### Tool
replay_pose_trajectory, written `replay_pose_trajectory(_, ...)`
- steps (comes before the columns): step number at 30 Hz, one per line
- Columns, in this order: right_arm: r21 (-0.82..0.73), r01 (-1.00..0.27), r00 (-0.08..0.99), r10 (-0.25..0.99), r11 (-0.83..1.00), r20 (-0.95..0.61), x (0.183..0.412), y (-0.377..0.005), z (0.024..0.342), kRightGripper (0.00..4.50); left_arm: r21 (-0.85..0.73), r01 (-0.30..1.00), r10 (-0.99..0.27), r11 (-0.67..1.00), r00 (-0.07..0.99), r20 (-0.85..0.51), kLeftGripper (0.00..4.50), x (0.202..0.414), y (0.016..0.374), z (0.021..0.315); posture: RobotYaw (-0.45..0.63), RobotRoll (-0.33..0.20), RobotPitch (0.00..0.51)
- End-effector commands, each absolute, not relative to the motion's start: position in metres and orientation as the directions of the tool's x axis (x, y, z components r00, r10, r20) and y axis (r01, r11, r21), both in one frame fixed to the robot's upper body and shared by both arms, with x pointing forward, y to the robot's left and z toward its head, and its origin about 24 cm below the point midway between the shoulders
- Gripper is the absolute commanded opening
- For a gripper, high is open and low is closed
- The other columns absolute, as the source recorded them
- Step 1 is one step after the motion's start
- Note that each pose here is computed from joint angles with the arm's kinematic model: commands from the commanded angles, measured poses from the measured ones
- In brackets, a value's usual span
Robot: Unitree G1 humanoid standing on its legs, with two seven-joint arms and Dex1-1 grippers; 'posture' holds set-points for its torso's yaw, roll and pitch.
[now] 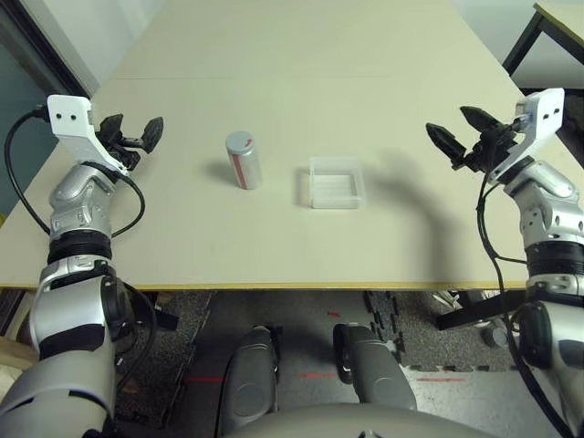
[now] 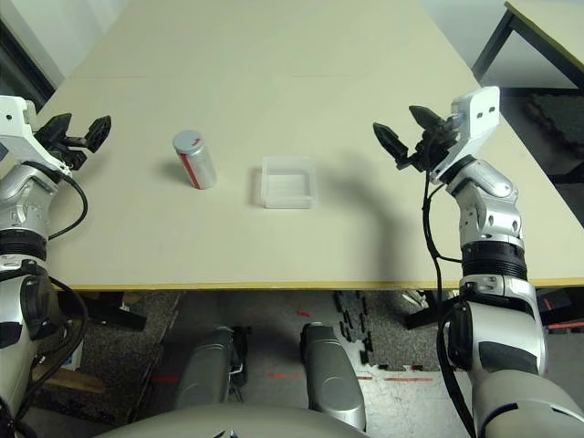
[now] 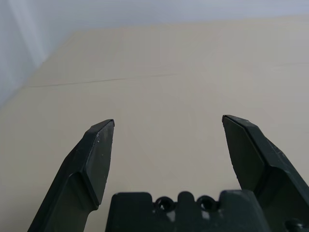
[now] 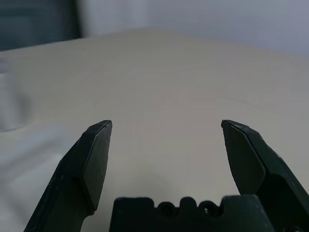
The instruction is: Pour the medicine from the bottle into the box.
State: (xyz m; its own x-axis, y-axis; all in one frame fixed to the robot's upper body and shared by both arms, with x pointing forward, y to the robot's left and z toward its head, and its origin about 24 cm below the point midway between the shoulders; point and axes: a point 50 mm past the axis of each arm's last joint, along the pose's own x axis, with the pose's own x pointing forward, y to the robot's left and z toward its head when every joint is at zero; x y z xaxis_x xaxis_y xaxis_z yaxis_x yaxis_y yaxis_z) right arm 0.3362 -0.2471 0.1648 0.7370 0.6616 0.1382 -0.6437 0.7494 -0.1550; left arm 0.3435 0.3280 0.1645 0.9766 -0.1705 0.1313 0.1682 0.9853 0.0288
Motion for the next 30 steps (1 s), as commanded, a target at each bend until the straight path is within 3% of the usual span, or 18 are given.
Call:
replay_pose_trajectory(1,-0.187,-0.759,0.617,0.781,0.624,0.099,0.327,-0.230,0.162,4.50,0.012,0.247,-0.246,0.969,0.960,0.132,4.48,0.335,0.322,0.166,-0.07,0.000,0.131)
replay_pose_trajectory(6,-0.197,-0.866,0.464,0.885,0.460,0.030,0.314,-0.211,0.158,4.50,0.000,0.360,-0.358,0.933,0.926,0.119,4.48,0.318,0.307,0.167,-0.06,0.000,0.128)
replay_pose_trajectory(11,-0.184,-0.913,0.376,0.926,0.365,-0.031,0.307,-0.198,0.154,4.50,-0.017,0.442,-0.437,0.897,0.892,0.119,4.48,0.299,0.286,0.166,-0.05,0.000,0.132)
replay_pose_trajectory(20,-0.175,-0.932,0.330,0.942,0.317,-0.051,0.308,-0.183,0.148,4.50,-0.020,0.506,-0.500,0.862,0.858,0.119,4.48,0.279,0.252,0.146,-0.04,0.000,0.140)
replay_pose_trajectory(30,-0.182,-0.933,0.327,0.943,0.311,-0.065,0.307,-0.180,0.143,4.50,0.002,0.469,-0.466,0.883,0.877,0.120,4.48,0.280,0.228,0.120,-0.06,0.000,0.148)
